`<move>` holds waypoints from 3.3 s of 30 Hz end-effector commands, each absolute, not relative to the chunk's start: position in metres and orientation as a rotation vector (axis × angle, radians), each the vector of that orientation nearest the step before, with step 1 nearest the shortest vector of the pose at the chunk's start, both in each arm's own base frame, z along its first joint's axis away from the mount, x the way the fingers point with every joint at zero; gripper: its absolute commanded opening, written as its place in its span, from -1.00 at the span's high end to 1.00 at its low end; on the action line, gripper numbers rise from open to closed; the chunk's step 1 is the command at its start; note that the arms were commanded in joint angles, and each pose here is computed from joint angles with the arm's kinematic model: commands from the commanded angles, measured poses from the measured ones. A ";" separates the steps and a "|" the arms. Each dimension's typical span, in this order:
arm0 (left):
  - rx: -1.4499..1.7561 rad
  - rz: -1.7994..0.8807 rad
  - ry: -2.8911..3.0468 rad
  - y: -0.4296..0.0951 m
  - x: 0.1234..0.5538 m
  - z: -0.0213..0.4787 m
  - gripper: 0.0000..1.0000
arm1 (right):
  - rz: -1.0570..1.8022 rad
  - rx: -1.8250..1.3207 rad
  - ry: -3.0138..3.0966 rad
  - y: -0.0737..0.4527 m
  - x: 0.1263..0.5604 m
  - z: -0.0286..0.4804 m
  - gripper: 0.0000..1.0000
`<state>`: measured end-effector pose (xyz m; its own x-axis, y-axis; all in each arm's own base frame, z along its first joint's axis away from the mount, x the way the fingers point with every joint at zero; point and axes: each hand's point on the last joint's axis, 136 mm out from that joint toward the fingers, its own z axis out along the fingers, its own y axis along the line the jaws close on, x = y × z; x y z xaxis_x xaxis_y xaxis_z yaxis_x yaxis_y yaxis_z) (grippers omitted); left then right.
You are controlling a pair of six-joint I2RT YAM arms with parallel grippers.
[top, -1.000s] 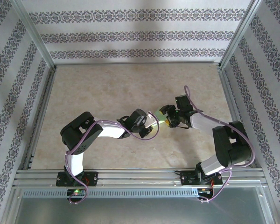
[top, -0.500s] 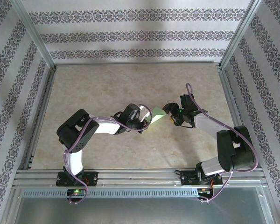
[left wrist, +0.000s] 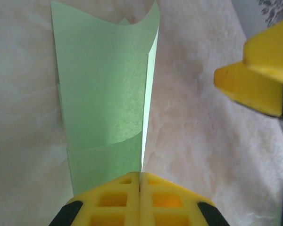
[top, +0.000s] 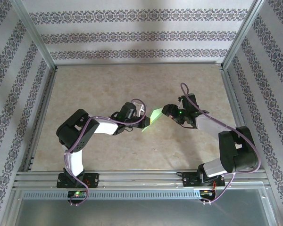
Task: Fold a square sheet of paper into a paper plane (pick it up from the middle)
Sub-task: Fifth fold the wing at the center of the table.
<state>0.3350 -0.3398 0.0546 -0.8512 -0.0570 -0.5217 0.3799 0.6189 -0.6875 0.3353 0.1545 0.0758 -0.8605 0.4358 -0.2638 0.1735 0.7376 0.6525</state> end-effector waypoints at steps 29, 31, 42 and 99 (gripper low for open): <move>-0.382 -1.434 2.338 -0.320 0.349 0.039 0.96 | 0.890 0.076 2.685 0.211 0.356 0.044 -0.11; -0.393 -1.438 2.336 -0.319 0.350 0.037 0.96 | 0.886 0.063 2.691 0.213 0.358 0.043 -0.12; -0.407 -1.445 2.328 -0.316 0.349 0.035 0.95 | 0.839 -0.037 2.746 0.222 0.362 0.032 -0.10; -0.280 -1.293 2.433 -0.303 0.338 0.037 0.41 | 0.408 0.165 3.068 0.197 0.351 -0.030 -0.38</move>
